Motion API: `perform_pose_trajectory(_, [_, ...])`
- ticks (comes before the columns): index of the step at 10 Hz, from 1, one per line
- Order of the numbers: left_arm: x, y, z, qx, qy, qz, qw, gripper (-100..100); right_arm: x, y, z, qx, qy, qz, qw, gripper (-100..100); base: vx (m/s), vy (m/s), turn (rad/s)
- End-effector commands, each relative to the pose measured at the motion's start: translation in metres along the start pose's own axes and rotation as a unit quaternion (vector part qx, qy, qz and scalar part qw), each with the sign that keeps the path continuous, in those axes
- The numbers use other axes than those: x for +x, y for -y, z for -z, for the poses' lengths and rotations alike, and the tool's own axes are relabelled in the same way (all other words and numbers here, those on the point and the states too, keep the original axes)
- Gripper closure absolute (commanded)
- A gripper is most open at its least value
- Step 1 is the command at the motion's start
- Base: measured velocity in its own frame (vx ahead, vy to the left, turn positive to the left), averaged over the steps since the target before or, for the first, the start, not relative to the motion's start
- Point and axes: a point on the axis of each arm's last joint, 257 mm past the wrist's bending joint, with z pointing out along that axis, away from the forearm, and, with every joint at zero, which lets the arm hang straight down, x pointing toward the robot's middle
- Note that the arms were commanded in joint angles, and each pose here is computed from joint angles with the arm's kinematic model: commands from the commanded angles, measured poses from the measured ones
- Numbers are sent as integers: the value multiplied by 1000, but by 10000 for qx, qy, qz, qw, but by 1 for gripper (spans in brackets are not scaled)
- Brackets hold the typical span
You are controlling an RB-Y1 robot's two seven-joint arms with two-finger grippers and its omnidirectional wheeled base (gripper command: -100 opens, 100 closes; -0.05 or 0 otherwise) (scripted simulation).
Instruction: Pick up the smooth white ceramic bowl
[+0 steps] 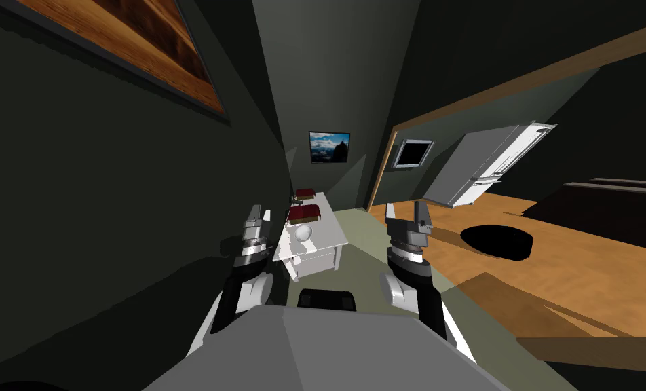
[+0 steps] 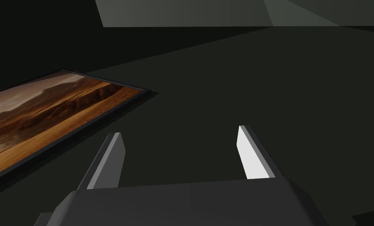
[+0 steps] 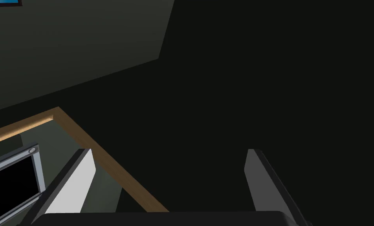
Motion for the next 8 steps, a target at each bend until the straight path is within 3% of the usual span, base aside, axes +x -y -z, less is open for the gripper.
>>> perform_pose_trajectory(1, [3, -9, -1, -98, -153, -69, 9998, -100, 0, 0, 0, 0, 0, 0, 10000, 0, 2, -24, -45])
perform_pose_trajectory(5, [7, -41, -1, -494, -442, -224, 9975, -100, 0, 0, 0, 0, 0, -1, 10000, 0, 4, -55, -42])
perform_pose_trajectory(8, [5, -79, 0, -974, -581, -331, 9930, -100, 0, 0, 0, 0, 0, -1, 10000, 0, 4, -72, -53])
